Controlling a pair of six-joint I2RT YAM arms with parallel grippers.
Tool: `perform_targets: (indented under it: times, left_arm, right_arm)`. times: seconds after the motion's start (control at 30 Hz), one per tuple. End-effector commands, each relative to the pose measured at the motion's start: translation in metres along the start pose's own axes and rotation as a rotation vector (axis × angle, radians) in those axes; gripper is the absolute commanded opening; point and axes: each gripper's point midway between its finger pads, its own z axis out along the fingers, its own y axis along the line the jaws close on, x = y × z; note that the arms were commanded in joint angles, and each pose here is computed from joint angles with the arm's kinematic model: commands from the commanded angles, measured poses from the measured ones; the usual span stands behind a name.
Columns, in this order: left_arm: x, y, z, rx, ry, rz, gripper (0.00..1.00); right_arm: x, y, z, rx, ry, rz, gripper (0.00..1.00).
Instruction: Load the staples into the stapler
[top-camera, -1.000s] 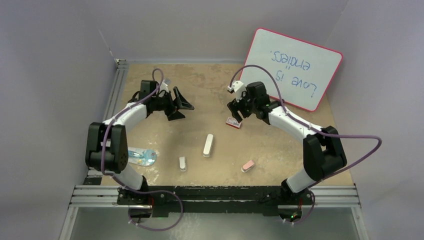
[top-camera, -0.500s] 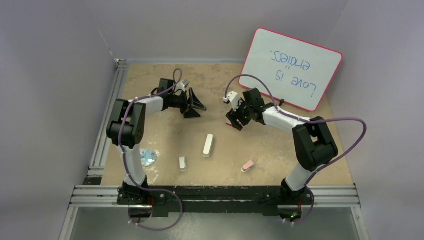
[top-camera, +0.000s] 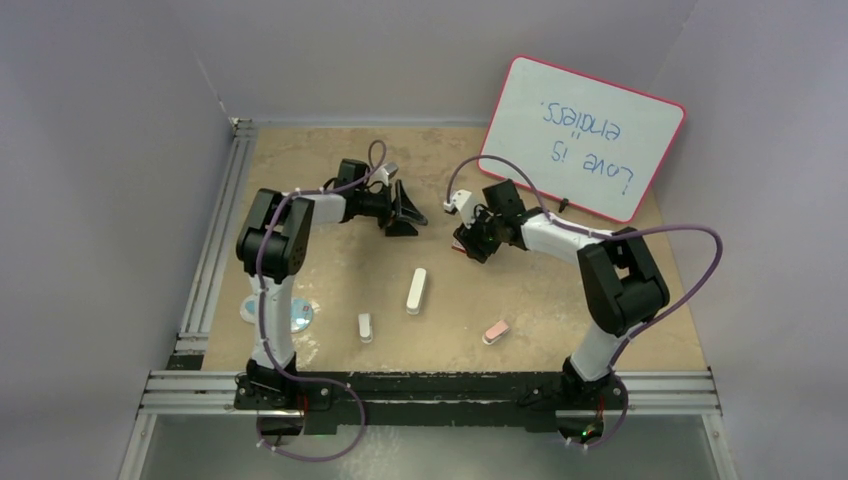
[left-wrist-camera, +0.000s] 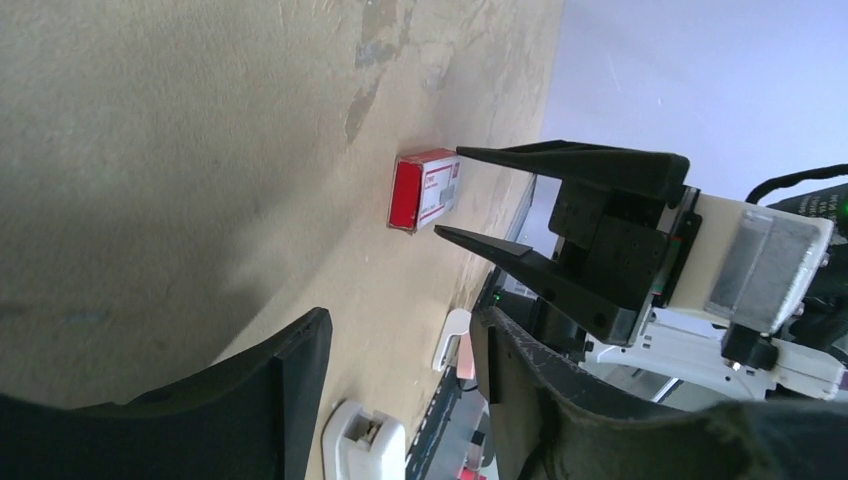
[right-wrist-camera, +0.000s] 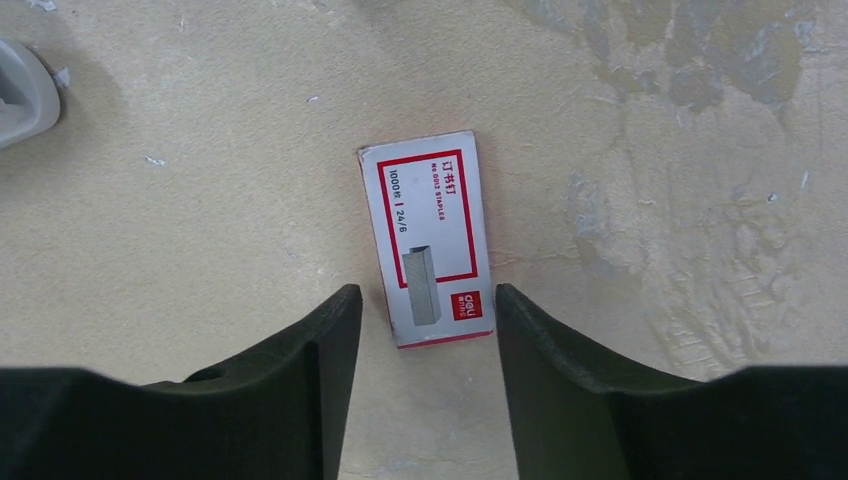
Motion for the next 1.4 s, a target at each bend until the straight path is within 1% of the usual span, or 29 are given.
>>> perform_targets:
  times: [0.0,0.03,0.07,0.17,0.33,0.43,0.5,0.53,0.63,0.67,0.73,0.9,1.17,1.37]
  left_arm:
    - [-0.008,-0.011,0.009,0.058,0.011,0.075,0.52]
    - [-0.007,-0.011,0.011,0.064,0.017,0.077,0.51]
    - [-0.005,-0.012,0.013,0.069,0.025,0.08,0.51]
    - [0.0,-0.01,0.019,0.063,0.043,0.085,0.5]
    - [0.004,-0.003,0.023,0.039,0.047,0.065,0.52]
    - [0.004,-0.001,0.024,0.024,0.042,0.054,0.53]
    - [0.003,0.001,0.023,0.007,0.033,0.051,0.53]
    - [0.003,0.001,0.023,0.003,0.031,0.049,0.53]
    - [0.003,0.002,0.022,-0.007,0.027,0.043,0.52]
    - [0.004,0.002,0.022,-0.009,0.026,0.043,0.51]
    - [0.005,0.001,0.021,-0.004,0.03,0.056,0.47]
    - [0.008,0.006,0.018,-0.038,0.041,0.094,0.41]
    - [0.015,0.004,0.018,0.001,0.05,0.075,0.38]
    - [0.021,0.001,0.019,0.011,0.068,0.071,0.28]
  right_arm:
    - [0.0,0.007,0.008,-0.056,0.007,-0.04,0.47]
    - [0.0,0.009,0.01,-0.078,0.014,-0.039,0.44]
    - [0.0,0.01,0.012,-0.095,0.019,-0.036,0.43]
    - [0.005,0.012,0.019,-0.108,0.043,-0.03,0.43]
    - [0.006,0.011,0.02,-0.077,0.039,-0.044,0.53]
    - [0.006,0.012,0.021,-0.07,0.039,-0.047,0.56]
    - [0.006,0.012,0.023,-0.068,0.043,-0.051,0.56]
    - [0.006,0.011,0.024,-0.062,0.044,-0.054,0.55]
    - [0.006,0.012,0.028,-0.065,0.053,-0.062,0.46]
    - [0.005,0.014,0.028,-0.07,0.052,-0.067,0.43]
    - [0.0,0.018,0.028,-0.085,0.039,-0.079,0.4]
    - [-0.028,0.03,0.025,-0.111,-0.044,-0.129,0.41]
    - [-0.042,0.045,0.035,-0.162,-0.093,-0.17,0.41]
    - [-0.053,0.045,0.038,-0.151,-0.133,-0.171,0.42]
